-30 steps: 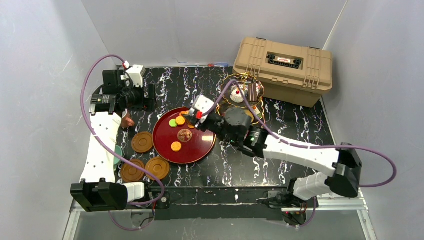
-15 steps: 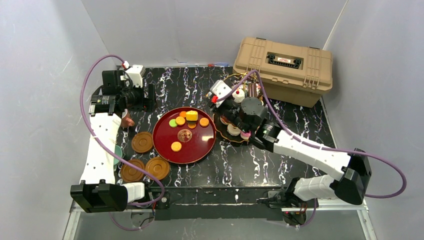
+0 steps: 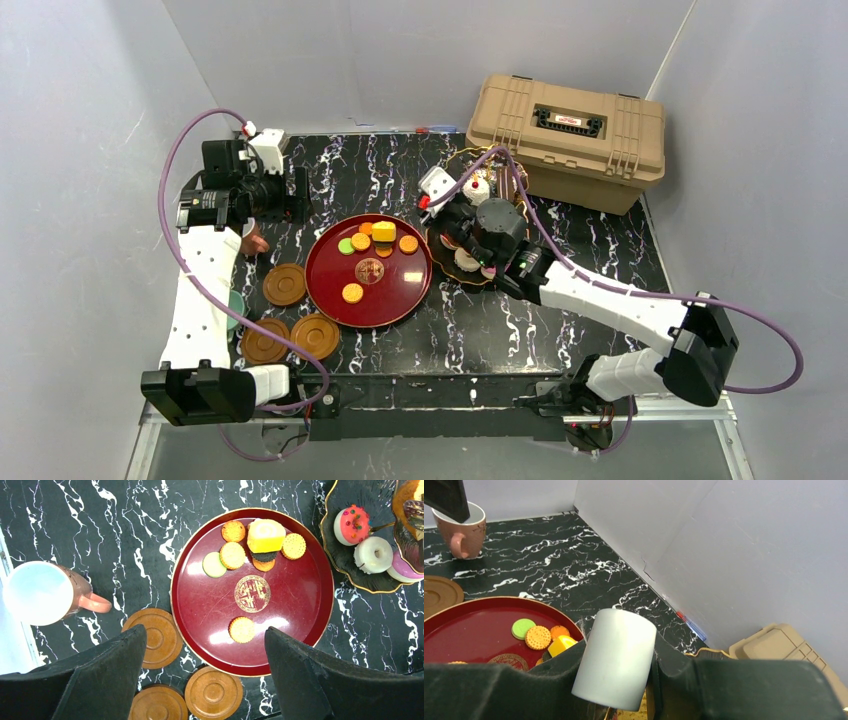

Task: Serve the afternoon tea
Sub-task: Place the desert on the desert table.

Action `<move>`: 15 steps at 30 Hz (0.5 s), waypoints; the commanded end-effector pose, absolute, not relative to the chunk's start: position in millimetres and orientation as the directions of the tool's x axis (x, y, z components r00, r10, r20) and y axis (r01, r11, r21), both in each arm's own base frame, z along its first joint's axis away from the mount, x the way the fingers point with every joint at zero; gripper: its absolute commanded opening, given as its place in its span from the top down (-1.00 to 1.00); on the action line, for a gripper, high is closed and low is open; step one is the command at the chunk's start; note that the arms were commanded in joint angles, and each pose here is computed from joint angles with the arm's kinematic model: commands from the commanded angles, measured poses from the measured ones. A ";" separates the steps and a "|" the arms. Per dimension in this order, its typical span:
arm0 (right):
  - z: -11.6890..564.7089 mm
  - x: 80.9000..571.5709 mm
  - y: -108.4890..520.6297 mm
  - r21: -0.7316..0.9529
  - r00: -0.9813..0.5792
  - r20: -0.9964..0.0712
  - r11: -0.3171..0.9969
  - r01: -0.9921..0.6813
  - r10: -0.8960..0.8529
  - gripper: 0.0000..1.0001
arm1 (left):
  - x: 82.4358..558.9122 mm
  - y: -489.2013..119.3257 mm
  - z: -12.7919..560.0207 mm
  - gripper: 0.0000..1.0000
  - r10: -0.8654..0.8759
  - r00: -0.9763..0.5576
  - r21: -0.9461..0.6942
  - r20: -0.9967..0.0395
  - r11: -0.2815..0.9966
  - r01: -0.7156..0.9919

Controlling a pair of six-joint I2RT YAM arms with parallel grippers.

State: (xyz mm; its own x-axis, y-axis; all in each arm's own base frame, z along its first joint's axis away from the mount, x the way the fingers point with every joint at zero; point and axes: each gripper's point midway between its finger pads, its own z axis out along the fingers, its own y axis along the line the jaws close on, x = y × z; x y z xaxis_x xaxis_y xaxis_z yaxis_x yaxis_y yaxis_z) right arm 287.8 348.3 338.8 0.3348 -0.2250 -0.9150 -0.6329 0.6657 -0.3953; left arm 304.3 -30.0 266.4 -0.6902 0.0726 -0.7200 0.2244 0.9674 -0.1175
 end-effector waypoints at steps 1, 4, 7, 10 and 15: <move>368.4 291.5 334.5 -0.385 0.395 -0.903 0.726 -0.569 -0.169 0.85 | 298.4 -30.0 281.1 -0.71 0.075 -0.670 -0.114 -0.738 0.966 0.234; 364.2 293.3 332.7 -0.388 0.388 -0.904 0.732 -0.561 -0.181 0.78 | 298.5 -30.3 281.6 -0.71 0.074 -0.669 -0.115 -0.739 0.965 0.234; 361.6 294.2 328.6 -0.385 0.385 -0.904 0.743 -0.548 -0.186 0.64 | 298.3 -30.2 281.4 -0.71 0.073 -0.671 -0.115 -0.738 0.966 0.232; 364.3 292.2 325.3 -0.376 0.389 -0.905 0.750 -0.545 -0.171 0.42 | 298.1 -29.9 280.7 -0.71 0.077 -0.671 -0.112 -0.737 0.966 0.234; 368.3 285.8 329.6 -0.365 0.393 -0.909 0.728 -0.580 -0.142 0.20 | 298.2 -30.5 280.2 -0.71 0.076 -0.673 -0.115 -0.736 0.965 0.235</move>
